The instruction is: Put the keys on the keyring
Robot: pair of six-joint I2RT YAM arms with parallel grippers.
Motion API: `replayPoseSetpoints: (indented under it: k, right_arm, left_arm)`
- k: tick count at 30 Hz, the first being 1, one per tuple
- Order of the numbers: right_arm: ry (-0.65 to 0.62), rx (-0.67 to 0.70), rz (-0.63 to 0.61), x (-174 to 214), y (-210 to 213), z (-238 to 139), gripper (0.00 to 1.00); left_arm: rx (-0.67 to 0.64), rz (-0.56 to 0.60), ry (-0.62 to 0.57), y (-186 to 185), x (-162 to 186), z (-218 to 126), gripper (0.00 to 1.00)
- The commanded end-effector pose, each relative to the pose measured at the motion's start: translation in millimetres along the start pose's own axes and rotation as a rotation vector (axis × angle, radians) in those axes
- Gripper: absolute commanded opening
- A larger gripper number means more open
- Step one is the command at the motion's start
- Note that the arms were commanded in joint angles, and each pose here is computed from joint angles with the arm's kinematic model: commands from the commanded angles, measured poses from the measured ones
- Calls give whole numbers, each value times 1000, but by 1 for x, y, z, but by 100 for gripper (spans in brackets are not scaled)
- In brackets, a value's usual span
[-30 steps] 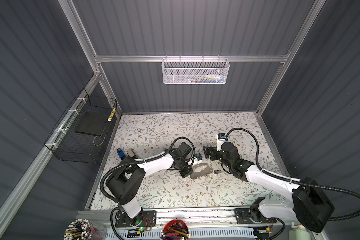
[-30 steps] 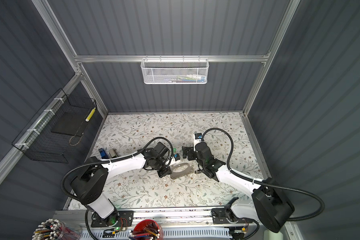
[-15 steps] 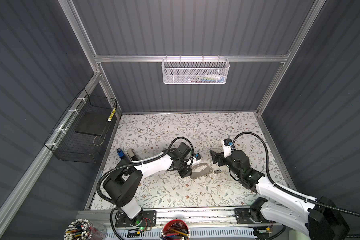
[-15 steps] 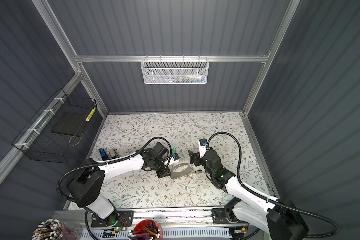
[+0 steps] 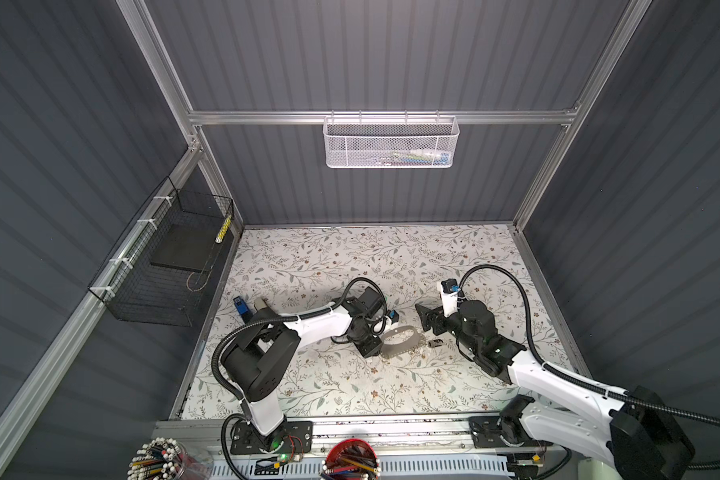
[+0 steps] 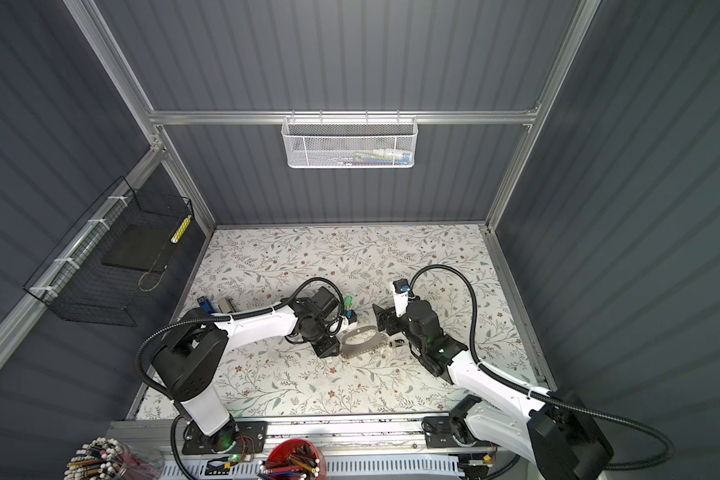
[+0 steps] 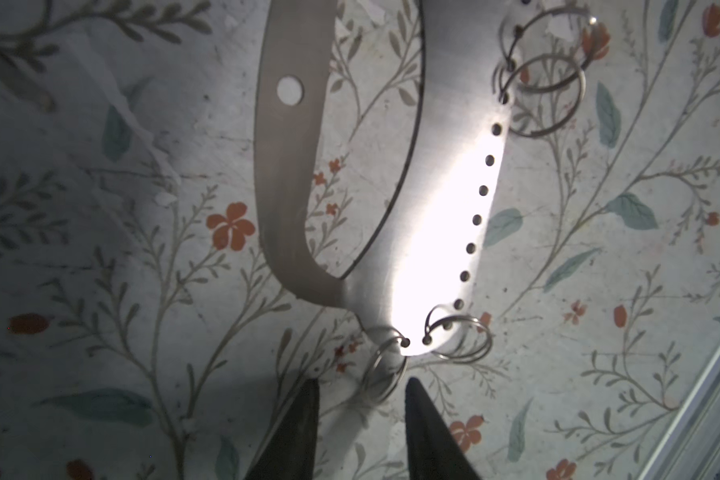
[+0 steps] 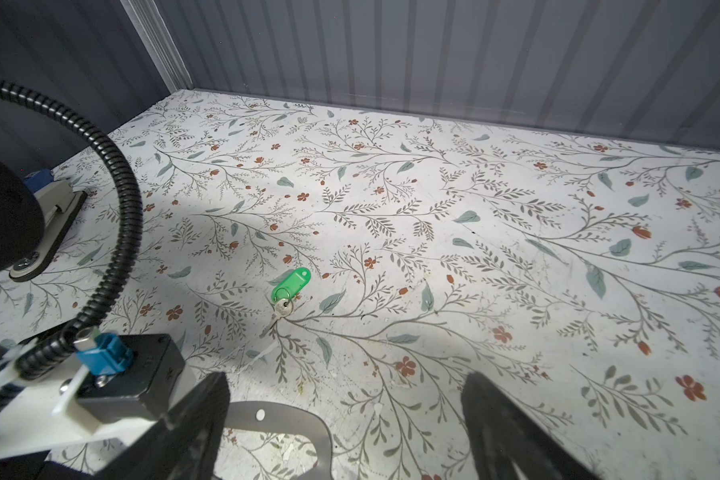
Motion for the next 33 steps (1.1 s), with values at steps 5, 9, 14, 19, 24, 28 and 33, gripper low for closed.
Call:
replayPoseSetpoints:
  k: [5, 9, 14, 19, 24, 28, 33]
  right_arm:
    - [-18, -18, 4, -10, 2, 3, 89]
    - [-10, -11, -1, -8, 2, 4, 89]
    - [1, -8, -1, -5, 1, 6, 89]
    - [7, 0, -4, -3, 1, 7, 89]
    - [14, 8, -11, -1, 0, 8, 85]
    - [17, 22, -21, -1, -2, 6, 80]
    - [8, 50, -58, -2, -7, 1, 76]
  left_arm:
    - [52, -27, 41, -1, -3, 6, 32]
    - [60, -21, 58, -2, -1, 7, 28]
    - [66, -17, 68, -3, 1, 7, 24]
    - [68, -8, 63, -4, 3, 5, 18]
    - [82, -1, 36, -6, -1, 2, 11]
    - [92, 14, -2, -9, -3, -2, 2]
    - [90, 27, -62, -12, -7, -11, 0]
Point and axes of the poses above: each gripper's point midway between its finger pads, its own z axis out along the fingers, its own y axis along the line the jaws close on, x = y × z, the point moved 5 cm from there along -z, back along the fingers, and after that the axes turned 4 degrees about -z, right-handed, at the moved point
